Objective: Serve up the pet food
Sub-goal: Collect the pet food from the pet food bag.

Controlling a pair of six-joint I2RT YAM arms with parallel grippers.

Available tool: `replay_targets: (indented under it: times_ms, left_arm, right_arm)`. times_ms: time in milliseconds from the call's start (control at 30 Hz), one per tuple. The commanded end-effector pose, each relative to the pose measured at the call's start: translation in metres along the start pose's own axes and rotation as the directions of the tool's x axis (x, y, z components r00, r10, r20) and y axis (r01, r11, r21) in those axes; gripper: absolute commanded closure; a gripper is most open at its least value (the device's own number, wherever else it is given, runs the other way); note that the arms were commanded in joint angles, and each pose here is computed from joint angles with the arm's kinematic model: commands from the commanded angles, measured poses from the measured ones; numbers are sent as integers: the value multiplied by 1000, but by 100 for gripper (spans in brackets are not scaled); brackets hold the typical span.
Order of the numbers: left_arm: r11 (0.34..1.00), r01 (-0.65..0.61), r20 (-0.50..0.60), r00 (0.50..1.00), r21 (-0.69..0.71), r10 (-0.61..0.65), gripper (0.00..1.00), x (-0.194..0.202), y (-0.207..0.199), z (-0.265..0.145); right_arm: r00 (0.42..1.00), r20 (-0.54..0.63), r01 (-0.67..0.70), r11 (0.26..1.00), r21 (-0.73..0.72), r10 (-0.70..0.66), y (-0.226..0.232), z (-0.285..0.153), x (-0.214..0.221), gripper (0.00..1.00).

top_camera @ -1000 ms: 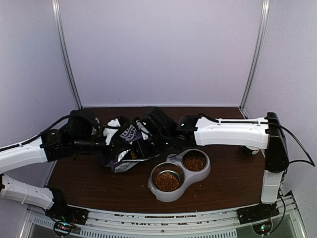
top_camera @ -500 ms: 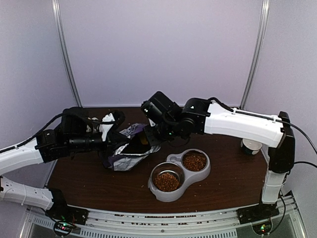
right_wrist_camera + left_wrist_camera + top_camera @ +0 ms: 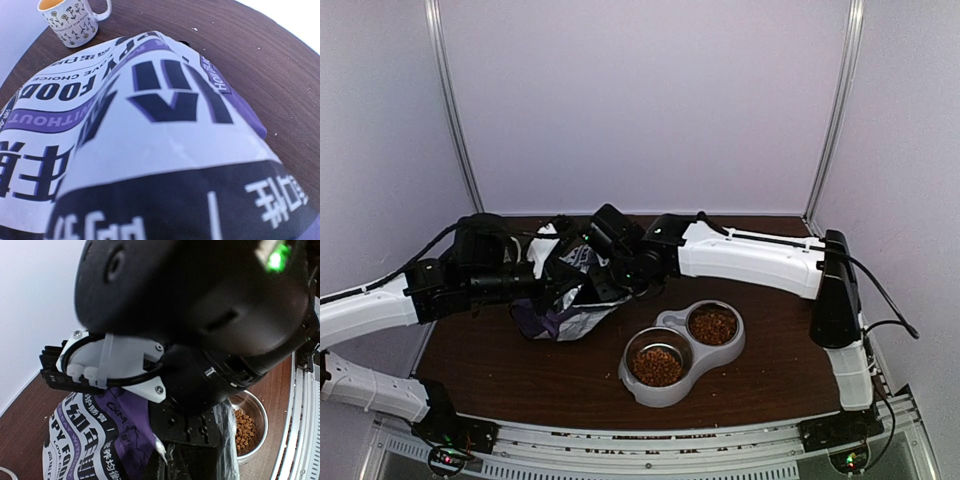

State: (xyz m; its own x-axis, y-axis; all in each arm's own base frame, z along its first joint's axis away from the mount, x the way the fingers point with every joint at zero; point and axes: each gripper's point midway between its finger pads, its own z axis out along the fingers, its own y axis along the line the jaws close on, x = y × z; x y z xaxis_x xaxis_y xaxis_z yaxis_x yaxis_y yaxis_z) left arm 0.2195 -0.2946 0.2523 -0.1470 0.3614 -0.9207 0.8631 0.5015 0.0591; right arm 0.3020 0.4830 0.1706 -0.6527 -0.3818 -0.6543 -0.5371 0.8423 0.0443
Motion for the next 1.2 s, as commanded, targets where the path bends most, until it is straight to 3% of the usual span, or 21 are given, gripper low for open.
replay_targets:
  times_ms: [0,167,367,633,867,1167]
  left_arm:
    - [989,-36,67,997,147,26,100,-21,-31,1]
    - [990,-37,71,997,137,27,100,-23,-29,0]
    - [991,-44,81,996,123,35,100,-26,-27,-4]
    - [994,-53,92,995,97,44,100,-29,-23,-10]
    - [997,-54,99,994,50,48,100,-31,-16,-16]
    - [999,-53,115,992,-10,54,100,-35,-7,-25]
  right_arm:
    - [989,-142,-70,955,-288,30,41,15,36,100]
    - [987,-160,-101,861,-499,22,69,-3,35,100]
    - [987,-156,-55,803,-593,-48,82,-19,38,100]
    - [996,-90,-81,672,-737,21,96,-67,8,100]
    - [994,-61,-103,613,-783,90,77,-106,-15,100]
    - [948,-89,-238,497,-834,305,30,-137,-25,100]
